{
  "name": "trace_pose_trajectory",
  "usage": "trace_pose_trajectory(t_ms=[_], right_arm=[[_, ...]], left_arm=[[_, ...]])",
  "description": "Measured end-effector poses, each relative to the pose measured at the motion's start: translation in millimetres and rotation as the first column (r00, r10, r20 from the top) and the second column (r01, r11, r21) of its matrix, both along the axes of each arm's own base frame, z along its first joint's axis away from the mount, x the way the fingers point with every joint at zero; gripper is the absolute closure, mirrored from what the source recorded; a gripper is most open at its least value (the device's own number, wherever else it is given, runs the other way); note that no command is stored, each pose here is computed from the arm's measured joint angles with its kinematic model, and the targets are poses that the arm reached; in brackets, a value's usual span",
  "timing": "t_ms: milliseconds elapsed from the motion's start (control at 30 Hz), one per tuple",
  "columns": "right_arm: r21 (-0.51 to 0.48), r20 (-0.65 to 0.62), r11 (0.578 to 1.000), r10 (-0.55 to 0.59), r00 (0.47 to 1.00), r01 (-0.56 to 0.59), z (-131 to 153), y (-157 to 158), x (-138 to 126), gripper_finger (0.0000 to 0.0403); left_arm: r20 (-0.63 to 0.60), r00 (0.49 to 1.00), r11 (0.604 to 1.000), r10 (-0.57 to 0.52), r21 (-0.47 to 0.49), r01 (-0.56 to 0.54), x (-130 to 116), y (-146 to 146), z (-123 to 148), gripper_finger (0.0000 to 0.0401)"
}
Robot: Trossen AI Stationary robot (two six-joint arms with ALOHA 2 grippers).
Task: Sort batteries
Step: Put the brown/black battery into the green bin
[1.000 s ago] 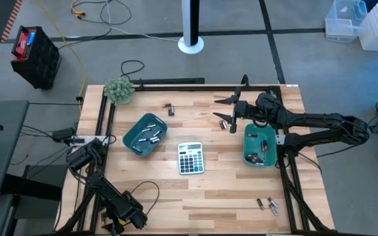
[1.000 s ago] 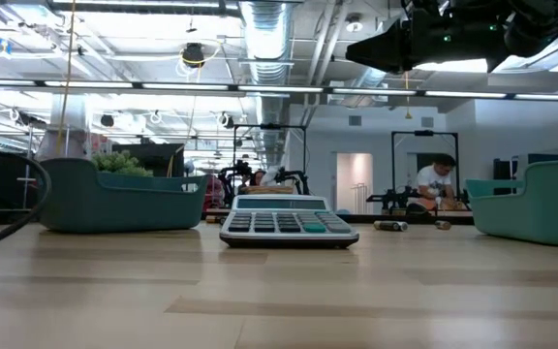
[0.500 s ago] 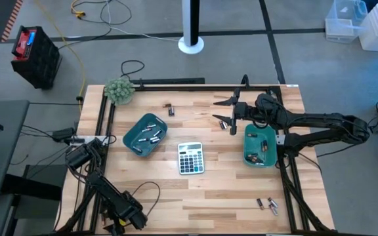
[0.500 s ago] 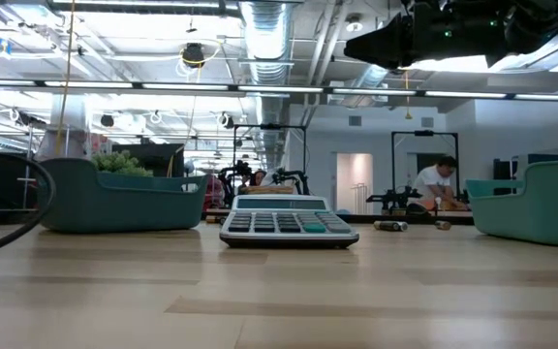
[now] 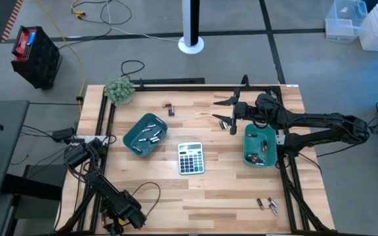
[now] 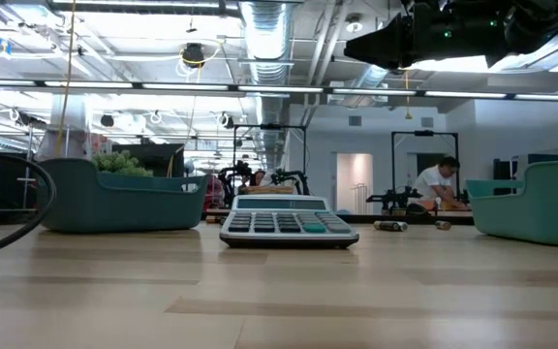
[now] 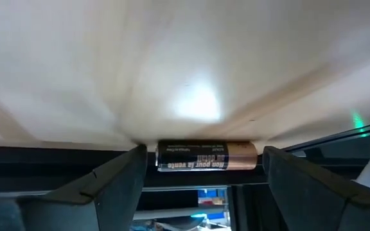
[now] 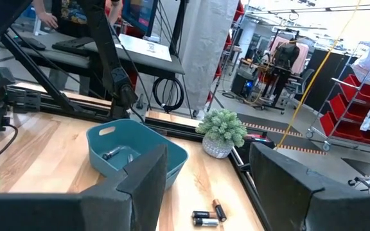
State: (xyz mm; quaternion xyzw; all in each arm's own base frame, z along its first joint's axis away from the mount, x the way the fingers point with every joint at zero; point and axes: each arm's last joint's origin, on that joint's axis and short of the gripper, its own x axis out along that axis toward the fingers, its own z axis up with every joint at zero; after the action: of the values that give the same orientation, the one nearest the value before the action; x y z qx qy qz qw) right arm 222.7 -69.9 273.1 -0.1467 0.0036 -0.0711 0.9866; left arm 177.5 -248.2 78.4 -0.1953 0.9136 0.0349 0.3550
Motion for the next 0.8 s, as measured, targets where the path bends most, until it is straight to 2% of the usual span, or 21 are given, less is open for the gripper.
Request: trace_pose_trajectory(t_ms=[167, 467, 800], right_arm=[[0.001, 0.002, 1.000, 0.000, 1.000, 0.000, 0.1, 0.1, 0.0, 0.0166], [0.002, 0.002, 1.000, 0.000, 1.000, 0.000, 0.2, 0.0, 0.0, 0.0166], [0.003, 0.002, 1.000, 0.000, 1.000, 0.000, 0.2, 0.0, 0.0, 0.0166]], left_arm=[[0.011, 1.000, 1.000, -0.016, 0.007, 0.016, -2.4, -1.5, -0.3, 0.0106], [0.013, 1.000, 1.000, -0.014, 0.021, 0.014, -2.8, -0.8, -0.7, 0.0176], [0.014, 1.000, 1.000, -0.014, 0.021, 0.014, -2.8, -0.8, -0.8, 0.0180]])
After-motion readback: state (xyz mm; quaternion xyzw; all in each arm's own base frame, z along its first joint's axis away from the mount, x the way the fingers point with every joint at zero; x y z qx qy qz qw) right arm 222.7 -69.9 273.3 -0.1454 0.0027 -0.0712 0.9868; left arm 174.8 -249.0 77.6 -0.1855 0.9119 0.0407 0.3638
